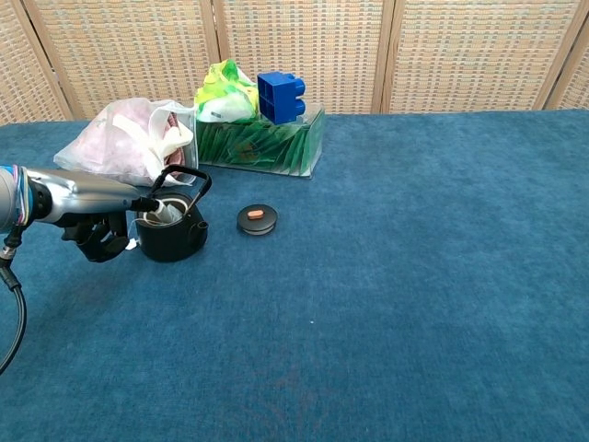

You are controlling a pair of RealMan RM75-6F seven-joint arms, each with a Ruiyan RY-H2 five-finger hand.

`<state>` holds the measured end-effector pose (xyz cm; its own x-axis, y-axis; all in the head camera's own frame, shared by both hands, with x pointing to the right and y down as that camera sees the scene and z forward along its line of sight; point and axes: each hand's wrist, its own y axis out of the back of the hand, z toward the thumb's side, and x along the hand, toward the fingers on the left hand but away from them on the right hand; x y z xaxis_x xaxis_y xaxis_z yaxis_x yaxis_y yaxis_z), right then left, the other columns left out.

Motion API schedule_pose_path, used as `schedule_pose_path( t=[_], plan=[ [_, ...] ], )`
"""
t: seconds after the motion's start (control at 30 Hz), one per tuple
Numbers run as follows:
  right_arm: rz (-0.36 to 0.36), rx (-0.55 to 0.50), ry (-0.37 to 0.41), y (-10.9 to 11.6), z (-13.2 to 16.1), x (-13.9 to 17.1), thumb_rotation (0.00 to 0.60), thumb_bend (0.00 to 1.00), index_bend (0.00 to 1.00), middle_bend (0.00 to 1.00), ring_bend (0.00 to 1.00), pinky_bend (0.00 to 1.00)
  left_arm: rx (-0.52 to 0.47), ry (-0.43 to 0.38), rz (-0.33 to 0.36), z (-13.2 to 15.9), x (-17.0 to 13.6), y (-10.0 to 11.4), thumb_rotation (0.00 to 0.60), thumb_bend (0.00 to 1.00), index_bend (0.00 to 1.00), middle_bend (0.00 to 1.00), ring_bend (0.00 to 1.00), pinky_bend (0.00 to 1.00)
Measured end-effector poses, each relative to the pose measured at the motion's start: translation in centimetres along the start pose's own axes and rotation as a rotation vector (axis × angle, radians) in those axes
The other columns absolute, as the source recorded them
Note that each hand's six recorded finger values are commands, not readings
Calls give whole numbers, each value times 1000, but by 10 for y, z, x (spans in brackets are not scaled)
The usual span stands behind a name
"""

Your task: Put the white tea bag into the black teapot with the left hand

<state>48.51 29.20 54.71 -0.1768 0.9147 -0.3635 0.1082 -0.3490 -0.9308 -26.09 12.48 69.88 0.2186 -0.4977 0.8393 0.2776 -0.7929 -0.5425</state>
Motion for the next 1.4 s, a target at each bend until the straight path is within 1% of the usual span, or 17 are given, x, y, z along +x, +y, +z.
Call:
schedule_pose_path(
  t=[0.07, 0.27, 0.37, 0.6, 0.73, 0.83, 0.93, 1.03, 1.1, 1.2, 1.23, 1.3, 1.37, 1.4],
  plan=[
    [0, 0, 0, 0, 0, 0, 600, 123, 115, 176, 34, 100, -8, -1, 8, 0, -1, 2, 600, 666, 101, 773, 680, 705],
    [0, -2, 1, 0, 0, 0, 600, 122, 115, 176, 34, 100, -31, -14, 79, -1, -15, 20, 600, 666, 101, 773, 681, 705],
    [1, -2, 2, -1, 1, -1, 600, 123, 115, 176, 34, 100, -36, -15, 102, -3, -20, 25, 600, 666, 101, 773, 680, 705],
    [-2, -2, -2, 0, -1, 0, 600, 123, 115, 176, 34, 100, -52, -10, 122, -6, -23, 28, 600, 665, 101, 771, 680, 705],
    [-4, -2, -1, 1, -1, 0, 600, 123, 115, 176, 34, 100, -73, -9, 157, -7, -28, 32, 600, 666, 101, 756, 672, 705],
    [-8, -2, 2, 2, -1, -1, 600, 123, 115, 176, 34, 100, -104, -2, 204, -11, -36, 37, 600, 666, 101, 739, 650, 698],
    [-12, 0, 10, 3, 0, -2, 600, 123, 115, 176, 34, 100, -136, 12, 273, -19, -47, 41, 600, 665, 101, 698, 618, 671],
    [-17, 3, 26, 5, 3, -5, 600, 123, 115, 176, 34, 100, -179, 36, 361, -31, -63, 44, 600, 665, 102, 657, 582, 637],
    [-17, 5, 35, 5, 5, -7, 600, 123, 115, 176, 34, 100, -217, 56, 434, -42, -78, 44, 600, 666, 103, 640, 565, 618],
    [-17, 5, 45, 5, 8, -9, 600, 123, 115, 176, 34, 100, -275, 74, 524, -56, -99, 38, 600, 650, 104, 563, 491, 575],
    [-16, 6, 50, 5, 9, -9, 600, 123, 115, 176, 34, 100, -289, 81, 543, -60, -106, 35, 600, 635, 104, 540, 467, 555],
    [-14, 9, 62, 5, 12, -11, 600, 122, 115, 176, 34, 100, -314, 101, 574, -70, -120, 24, 600, 579, 104, 463, 380, 459],
    [-12, 10, 75, 5, 16, -12, 600, 123, 115, 175, 34, 100, -335, 122, 602, -79, -134, 14, 600, 553, 104, 399, 303, 367],
    [-11, 11, 87, 5, 19, -13, 600, 123, 115, 175, 34, 100, -343, 132, 614, -82, -140, 10, 600, 545, 104, 375, 276, 336]
  ],
)
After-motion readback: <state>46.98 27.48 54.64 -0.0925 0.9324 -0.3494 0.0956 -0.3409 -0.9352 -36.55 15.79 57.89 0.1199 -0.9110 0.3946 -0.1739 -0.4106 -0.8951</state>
